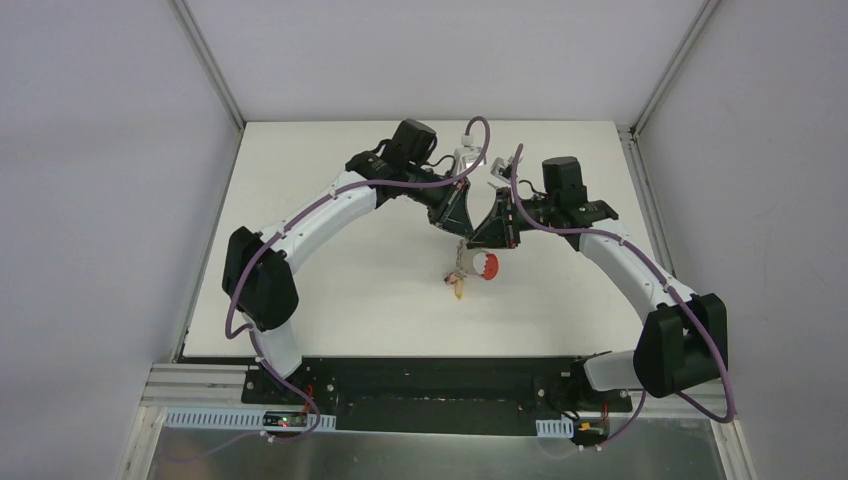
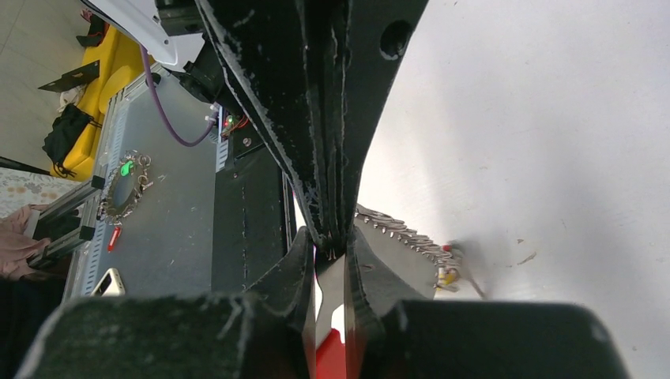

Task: Put the keys on the keyring
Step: Adjust the keyring at the center of the board.

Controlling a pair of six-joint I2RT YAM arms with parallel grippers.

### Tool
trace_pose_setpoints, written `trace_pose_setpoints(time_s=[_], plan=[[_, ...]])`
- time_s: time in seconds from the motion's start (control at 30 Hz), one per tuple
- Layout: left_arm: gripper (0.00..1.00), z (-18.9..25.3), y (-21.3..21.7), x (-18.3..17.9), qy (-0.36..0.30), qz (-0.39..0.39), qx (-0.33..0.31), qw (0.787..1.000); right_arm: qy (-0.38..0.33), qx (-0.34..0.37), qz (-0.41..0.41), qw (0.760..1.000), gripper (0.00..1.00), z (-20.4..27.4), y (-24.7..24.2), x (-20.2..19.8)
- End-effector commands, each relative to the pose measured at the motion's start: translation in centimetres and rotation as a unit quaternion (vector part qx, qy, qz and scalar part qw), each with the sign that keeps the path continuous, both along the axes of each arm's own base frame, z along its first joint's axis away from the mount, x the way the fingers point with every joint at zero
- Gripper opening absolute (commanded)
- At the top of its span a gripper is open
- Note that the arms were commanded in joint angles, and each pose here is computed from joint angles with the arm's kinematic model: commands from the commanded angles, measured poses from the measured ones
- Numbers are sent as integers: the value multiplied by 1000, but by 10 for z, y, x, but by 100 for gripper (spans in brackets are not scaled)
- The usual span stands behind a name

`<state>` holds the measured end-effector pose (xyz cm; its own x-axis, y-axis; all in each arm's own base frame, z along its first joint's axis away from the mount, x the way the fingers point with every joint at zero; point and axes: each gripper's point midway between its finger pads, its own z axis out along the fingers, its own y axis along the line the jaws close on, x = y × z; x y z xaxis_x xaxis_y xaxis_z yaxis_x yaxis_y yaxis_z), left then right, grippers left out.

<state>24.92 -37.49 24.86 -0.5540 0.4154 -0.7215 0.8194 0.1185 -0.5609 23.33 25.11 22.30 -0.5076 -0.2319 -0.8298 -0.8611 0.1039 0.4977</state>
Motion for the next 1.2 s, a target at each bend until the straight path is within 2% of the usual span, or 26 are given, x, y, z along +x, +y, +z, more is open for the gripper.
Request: trace_pose_setpoints(time_s=[0.0, 0.2, 0.37, 0.7, 0.97, 1.07, 1.17], plan=[[0, 35, 3, -7, -10, -17, -60, 998, -49, 23, 17, 998, 0, 22, 1, -5], [0, 44, 6, -15, 14, -48, -97, 994, -42, 26, 28, 998, 0, 25, 1, -7], [0, 47, 5, -11, 30, -30, -108, 993, -44, 19, 18, 999, 0, 24, 0, -3], [0, 45, 5, -8, 45, -8, -103, 994, -57, 4, -14, 998, 22, 24, -2, 7], [0, 45, 4, -5, 50, -4, -104, 993, -59, 1, -11, 998, 35, 21, -3, 4], [0, 46, 4, -5, 50, -3, -105, 993, -62, -2, -13, 998, 34, 19, -4, 4], [0, 45, 5, -5, 50, -3, -104, 993, -63, 0, -10, 998, 20, 21, -4, 3]])
